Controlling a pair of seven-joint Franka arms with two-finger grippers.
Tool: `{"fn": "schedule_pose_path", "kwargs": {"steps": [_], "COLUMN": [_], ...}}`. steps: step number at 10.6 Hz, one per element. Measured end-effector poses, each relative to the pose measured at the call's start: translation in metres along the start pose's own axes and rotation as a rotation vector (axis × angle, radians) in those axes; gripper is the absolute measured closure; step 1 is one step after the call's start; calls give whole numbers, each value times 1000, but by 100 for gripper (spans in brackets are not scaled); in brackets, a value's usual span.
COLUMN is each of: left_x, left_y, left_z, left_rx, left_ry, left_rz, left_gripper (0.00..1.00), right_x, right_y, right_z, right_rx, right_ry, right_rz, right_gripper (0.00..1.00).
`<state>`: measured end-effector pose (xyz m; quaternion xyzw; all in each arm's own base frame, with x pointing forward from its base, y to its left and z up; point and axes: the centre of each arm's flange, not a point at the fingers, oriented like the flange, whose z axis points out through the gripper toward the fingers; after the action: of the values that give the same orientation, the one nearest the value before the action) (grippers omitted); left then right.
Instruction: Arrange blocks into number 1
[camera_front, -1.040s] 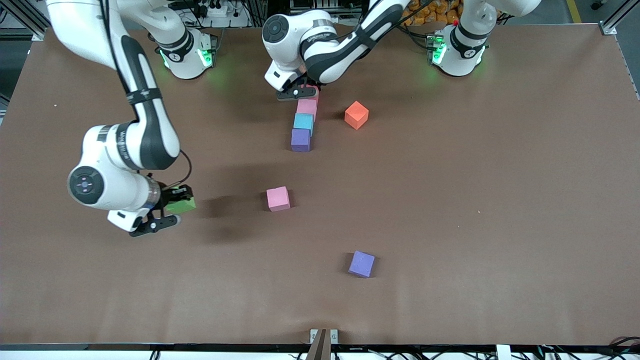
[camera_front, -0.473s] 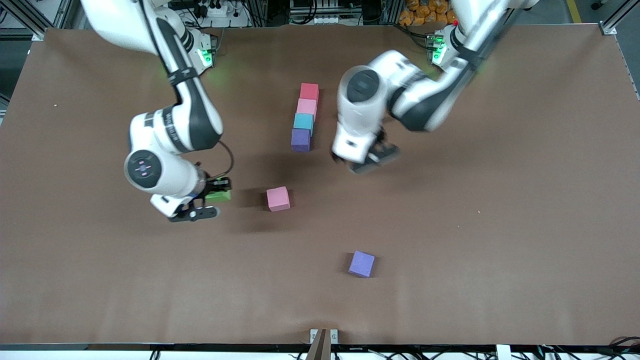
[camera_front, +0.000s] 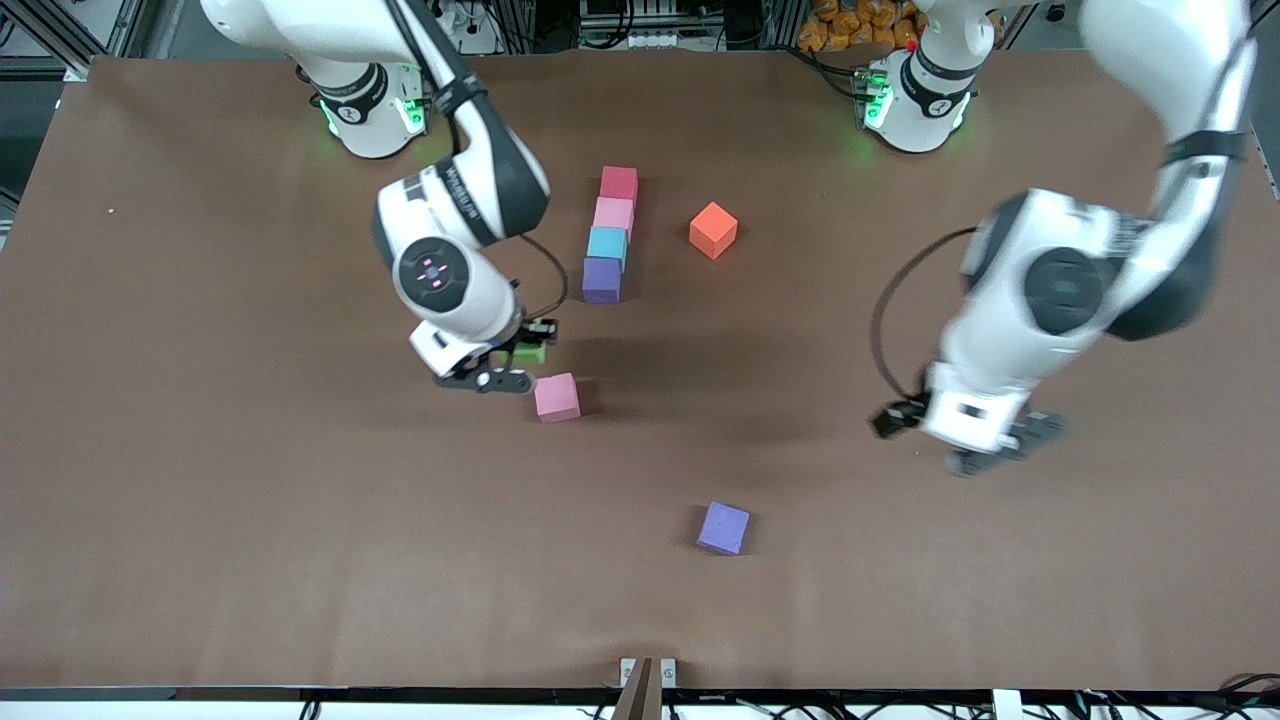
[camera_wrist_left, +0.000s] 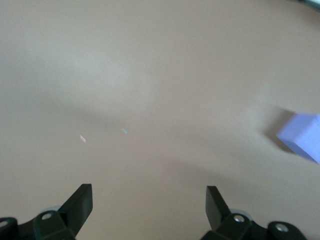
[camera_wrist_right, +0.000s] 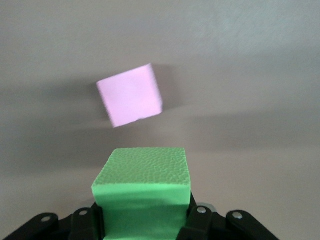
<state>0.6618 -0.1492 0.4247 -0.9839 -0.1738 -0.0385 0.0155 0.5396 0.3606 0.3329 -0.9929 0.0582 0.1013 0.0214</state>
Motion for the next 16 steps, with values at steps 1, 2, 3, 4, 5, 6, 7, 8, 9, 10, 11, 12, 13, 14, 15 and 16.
{"fn": "schedule_pose_path", "kwargs": {"steps": [1, 2, 3, 4, 5, 6, 7, 8, 9, 10, 11, 12, 13, 14, 15, 16], "left_x": [17, 29, 36, 36, 31, 25, 19, 14, 10, 4, -6, -19, -33, -48, -58, -61], "left_y": [-27, -50, -70, -87, -96, -98, -100, -103, -113, -123, -133, -142, -150, -155, -157, -159], "left_z": [-5, -11, -22, -37, -51, -66, -80, -95, -114, -135, -157, -180, -201, -218, -228, -232], "left_rx": [3, 12, 31, 53, 63, 68, 62, 42, 25, 24, 23, 12, 9, 13, 12, 10], "left_ry": [5, 3, -3, -22, -41, -47, -52, -57, -52, -47, -51, -62, -72, -81, -79, -74], "left_rz": [15, 17, 26, 52, 76, 93, 105, 120, 135, 148, 155, 162, 171, 187, 214, 235], "left_gripper": [0, 0, 0, 0, 0, 0, 0, 0, 0, 0, 0, 0, 0, 0, 0, 0], "right_x": [-9, -17, -25, -30, -36, -42, -50, -57, -61, -63, -64, -64, -66, -68, -68, -69], "right_y": [-13, -25, -36, -44, -52, -59, -65, -69, -70, -70, -70, -71, -74, -76, -78, -78], "right_z": [3, 8, 17, 30, 45, 63, 81, 96, 106, 111, 114, 117, 121, 126, 131, 135], "right_rx": [13, 18, 14, 2, -17, -30, -38, -43, -46, -46, -45, -41, -37, -35, -37, -40], "right_ry": [4, 11, 16, 15, 9, 13, 24, 35, 44, 50, 55, 62, 67, 70, 72, 71], "right_rz": [24, 41, 45, 39, 27, 12, -2, -13, -20, -23, -25, -26, -32, -38, -40, -42], "right_gripper": [44, 44, 44, 44, 44, 44, 44, 44, 44, 44, 44, 44, 44, 44, 44, 44]}}
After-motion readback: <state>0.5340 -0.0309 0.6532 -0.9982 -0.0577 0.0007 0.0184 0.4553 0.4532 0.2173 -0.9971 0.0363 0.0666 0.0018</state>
